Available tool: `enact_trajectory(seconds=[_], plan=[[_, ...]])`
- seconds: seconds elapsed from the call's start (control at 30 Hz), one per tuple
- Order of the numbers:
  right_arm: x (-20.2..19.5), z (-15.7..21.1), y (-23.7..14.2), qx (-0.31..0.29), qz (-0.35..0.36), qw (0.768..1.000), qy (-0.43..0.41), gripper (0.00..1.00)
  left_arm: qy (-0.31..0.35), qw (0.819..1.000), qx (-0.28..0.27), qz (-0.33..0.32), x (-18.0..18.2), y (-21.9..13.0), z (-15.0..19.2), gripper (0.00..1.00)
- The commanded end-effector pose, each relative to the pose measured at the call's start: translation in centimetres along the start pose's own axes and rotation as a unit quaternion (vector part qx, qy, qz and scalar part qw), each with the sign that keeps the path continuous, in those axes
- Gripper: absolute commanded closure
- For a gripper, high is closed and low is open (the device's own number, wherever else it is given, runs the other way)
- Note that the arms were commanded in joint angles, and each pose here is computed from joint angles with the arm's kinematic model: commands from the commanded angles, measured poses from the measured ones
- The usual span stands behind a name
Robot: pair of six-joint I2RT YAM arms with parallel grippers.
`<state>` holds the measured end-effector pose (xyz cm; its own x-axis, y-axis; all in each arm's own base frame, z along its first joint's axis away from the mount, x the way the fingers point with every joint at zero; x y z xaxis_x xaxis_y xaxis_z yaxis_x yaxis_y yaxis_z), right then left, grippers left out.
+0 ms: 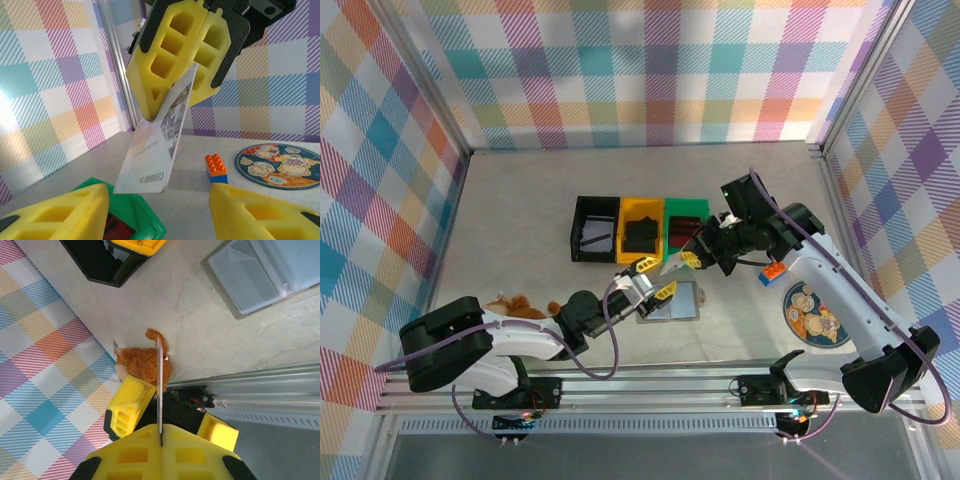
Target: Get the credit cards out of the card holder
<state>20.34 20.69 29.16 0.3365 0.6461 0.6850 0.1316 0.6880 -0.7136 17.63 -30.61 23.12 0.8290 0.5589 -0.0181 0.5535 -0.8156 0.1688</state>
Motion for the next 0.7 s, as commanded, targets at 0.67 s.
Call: enact_trajectory(seconds=[0.67], plan=[[-0.1,1.2,1.5,0.050,-0.019,0.999,-0.005,1.00,0.006,0.998,-0.067,-0.013,0.4,-0.6,-3.7,0.64]])
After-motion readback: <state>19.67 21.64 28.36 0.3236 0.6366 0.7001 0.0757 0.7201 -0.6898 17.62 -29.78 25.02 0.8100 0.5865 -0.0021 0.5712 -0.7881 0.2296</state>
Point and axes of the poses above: each hand's point on the last joint's axis, 136 mm out from that joint toward the fingers, its own y axis out along the fingers, its own x axis along the line the jaws close on, z = x × y, the point moved 4 cm from there along -y, back along the fingers, and after that the axes turned 13 degrees about -y, right-handed, at the moved point
